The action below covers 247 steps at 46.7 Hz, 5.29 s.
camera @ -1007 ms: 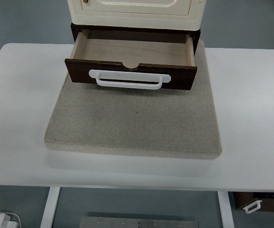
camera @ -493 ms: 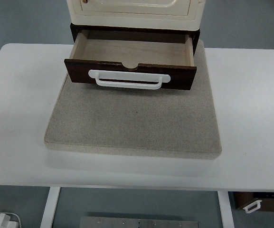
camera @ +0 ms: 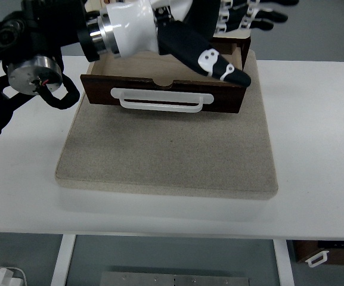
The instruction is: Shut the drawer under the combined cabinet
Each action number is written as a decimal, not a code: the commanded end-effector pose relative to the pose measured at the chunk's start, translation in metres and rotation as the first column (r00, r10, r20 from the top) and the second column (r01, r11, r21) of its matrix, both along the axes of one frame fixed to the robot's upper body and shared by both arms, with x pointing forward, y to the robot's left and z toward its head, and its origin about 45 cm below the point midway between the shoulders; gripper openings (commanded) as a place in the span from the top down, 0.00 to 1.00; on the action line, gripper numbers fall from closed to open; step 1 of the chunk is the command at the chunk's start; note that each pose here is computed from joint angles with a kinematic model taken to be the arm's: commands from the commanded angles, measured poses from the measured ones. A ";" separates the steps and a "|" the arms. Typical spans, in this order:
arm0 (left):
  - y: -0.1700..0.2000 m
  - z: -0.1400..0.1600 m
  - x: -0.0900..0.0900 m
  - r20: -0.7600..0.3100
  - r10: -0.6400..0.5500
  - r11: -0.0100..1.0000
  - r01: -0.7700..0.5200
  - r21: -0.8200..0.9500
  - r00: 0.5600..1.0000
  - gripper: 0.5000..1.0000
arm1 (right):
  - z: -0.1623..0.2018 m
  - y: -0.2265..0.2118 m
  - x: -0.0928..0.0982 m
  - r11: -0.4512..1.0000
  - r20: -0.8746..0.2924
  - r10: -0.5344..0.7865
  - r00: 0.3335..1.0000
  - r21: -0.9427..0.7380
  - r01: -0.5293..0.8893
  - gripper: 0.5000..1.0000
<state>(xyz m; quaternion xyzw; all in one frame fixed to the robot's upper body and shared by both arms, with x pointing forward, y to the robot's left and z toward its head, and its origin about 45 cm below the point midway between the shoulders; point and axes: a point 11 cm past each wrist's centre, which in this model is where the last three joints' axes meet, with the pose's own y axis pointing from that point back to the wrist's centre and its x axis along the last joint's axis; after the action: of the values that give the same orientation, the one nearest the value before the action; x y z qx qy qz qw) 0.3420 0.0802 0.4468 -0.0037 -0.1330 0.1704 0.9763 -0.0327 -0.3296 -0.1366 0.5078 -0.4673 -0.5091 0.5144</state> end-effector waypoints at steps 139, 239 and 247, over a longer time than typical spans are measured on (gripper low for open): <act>0.106 -0.143 0.115 0.045 0.446 0.671 -0.368 0.644 0.894 0.00 | 0.000 0.000 0.000 1.000 0.000 0.000 1.000 -0.001 0.000 0.10; 0.236 0.172 0.098 -0.025 0.538 0.633 -0.424 -0.648 0.842 0.00 | 0.000 0.000 0.000 1.000 0.000 0.000 1.000 -0.001 0.000 0.10; 0.294 0.154 0.115 -0.128 0.638 0.532 -0.554 -0.640 0.760 0.00 | 0.000 0.000 0.000 1.000 0.001 -0.003 1.000 0.001 0.003 0.10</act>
<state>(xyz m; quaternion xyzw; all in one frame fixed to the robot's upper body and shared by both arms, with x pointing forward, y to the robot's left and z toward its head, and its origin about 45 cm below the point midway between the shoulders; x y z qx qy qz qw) 0.4489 0.3522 0.6111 -0.3057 -0.1344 0.4994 0.7994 -0.0326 -0.3296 -0.1366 0.5079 -0.4672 -0.5091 0.5145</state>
